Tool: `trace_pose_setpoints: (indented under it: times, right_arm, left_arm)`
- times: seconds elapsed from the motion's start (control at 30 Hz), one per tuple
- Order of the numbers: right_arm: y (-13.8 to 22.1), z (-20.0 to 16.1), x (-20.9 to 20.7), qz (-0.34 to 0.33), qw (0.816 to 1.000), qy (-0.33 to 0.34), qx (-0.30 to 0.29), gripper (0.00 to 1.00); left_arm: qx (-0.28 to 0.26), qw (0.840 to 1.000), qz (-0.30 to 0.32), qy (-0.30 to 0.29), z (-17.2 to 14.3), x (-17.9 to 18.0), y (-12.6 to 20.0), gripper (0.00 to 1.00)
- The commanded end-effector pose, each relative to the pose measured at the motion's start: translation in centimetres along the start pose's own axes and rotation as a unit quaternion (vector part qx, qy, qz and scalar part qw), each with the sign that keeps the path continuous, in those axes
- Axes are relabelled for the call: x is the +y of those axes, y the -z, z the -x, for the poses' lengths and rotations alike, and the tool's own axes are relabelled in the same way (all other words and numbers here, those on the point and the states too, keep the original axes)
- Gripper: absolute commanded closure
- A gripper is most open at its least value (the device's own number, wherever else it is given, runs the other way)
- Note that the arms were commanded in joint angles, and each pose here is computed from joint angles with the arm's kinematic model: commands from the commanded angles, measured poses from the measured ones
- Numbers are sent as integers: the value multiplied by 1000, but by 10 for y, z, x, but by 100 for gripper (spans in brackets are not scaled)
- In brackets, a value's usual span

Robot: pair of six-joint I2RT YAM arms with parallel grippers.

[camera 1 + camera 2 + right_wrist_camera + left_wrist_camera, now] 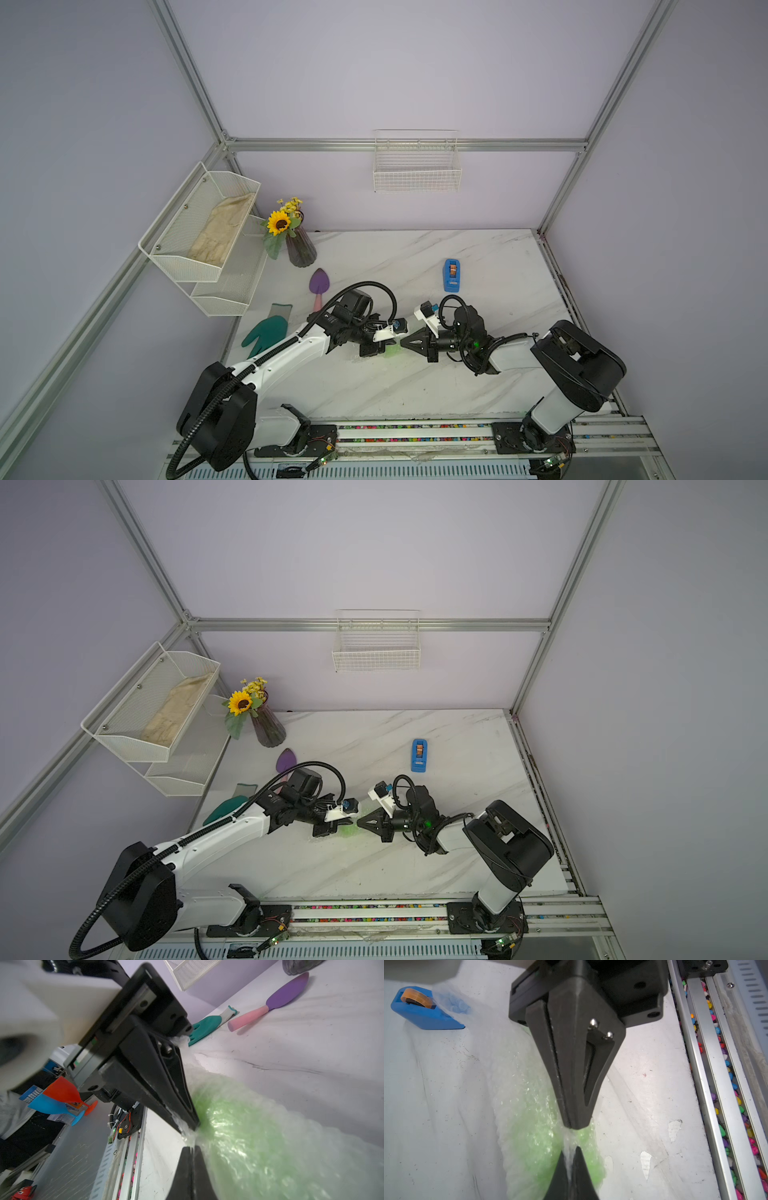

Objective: Wrap wine glasses in bubble wrap
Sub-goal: Stick the tape on the bubble wrap.

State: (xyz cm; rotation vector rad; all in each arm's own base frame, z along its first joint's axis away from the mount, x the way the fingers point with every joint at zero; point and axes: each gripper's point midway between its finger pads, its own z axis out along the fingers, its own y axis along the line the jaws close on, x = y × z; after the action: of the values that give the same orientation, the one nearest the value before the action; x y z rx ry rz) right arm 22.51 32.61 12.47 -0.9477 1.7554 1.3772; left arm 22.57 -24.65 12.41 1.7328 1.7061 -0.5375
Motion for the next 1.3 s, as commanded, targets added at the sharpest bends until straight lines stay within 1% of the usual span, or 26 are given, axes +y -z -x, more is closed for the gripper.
trace_pose_setpoints:
  times: [0.0, 0.13, 0.23, 0.27, 0.3, 0.33, 0.47, 0.5, 0.63, 0.73, 0.77, 0.8, 0.83, 0.93, 1.07, 1.13, 1.17, 1.2, 1.27]
  right_arm:
    - [2, 27, 2, -14, 996, 75, -40, 100]
    - [5, 31, -3, -40, 993, 103, -47, 100]
    - [2, 30, -14, -61, 991, 115, -37, 100]
    - [0, 28, -19, -69, 990, 115, -33, 98]
    - [-2, 27, -23, -72, 990, 116, -27, 91]
    - [-4, 24, -25, -72, 991, 114, -18, 86]
    - [-4, 20, -29, -80, 989, 126, 1, 72]
    - [-2, 20, -32, -93, 987, 133, 5, 67]
    - [9, 25, -40, -145, 976, 159, 24, 54]
    - [18, 22, -51, -191, 965, 171, 52, 38]
    - [20, 24, -53, -201, 964, 169, 44, 29]
    - [22, 27, -53, -208, 962, 173, 38, 15]
    - [21, 26, -54, -212, 961, 171, 40, 3]
    - [22, 31, -62, -237, 957, 162, 38, 3]
    - [34, 55, -63, -276, 947, 162, 9, 3]
    - [38, 71, -54, -276, 947, 165, 4, 3]
    - [38, 74, -54, -277, 947, 161, 8, 3]
    - [41, 86, -47, -277, 947, 165, 0, 3]
    - [37, 90, -48, -276, 949, 153, 13, 3]
  left_arm:
    - [-10, 1000, -6, -7, 0, -7, 4, 94]
    - [-9, 1000, -7, -7, 0, -7, 3, 94]
    - [-10, 1000, -9, -8, 0, -7, 3, 94]
    - [-10, 1000, -10, -7, 0, -8, 3, 94]
    - [-11, 1000, -10, -7, 0, -8, 3, 94]
    - [-11, 1000, -10, -6, 1, -8, 3, 94]
    - [-8, 1000, -6, -7, -1, -7, 4, 94]
    - [-7, 1000, -5, -8, 0, -7, 5, 94]
    - [-5, 1000, -2, -8, -1, -7, 6, 94]
    - [-3, 1000, 0, -8, -2, -6, 5, 94]
    - [-3, 1000, -1, -8, -2, -6, 5, 94]
    - [-2, 1000, -1, -7, -3, -7, 5, 94]
    - [-2, 1000, -1, -7, -2, -6, 5, 94]
    - [-3, 1000, -1, -8, -2, -7, 5, 94]
    - [-2, 1000, -1, -8, -2, -7, 6, 94]
    - [-3, 1000, 0, -9, -2, -7, 6, 94]
    - [-3, 1000, 1, -10, -2, -6, 6, 94]
    - [-2, 1000, 1, -10, -2, -6, 6, 94]
    - [-2, 1000, -1, -9, -3, -6, 6, 94]
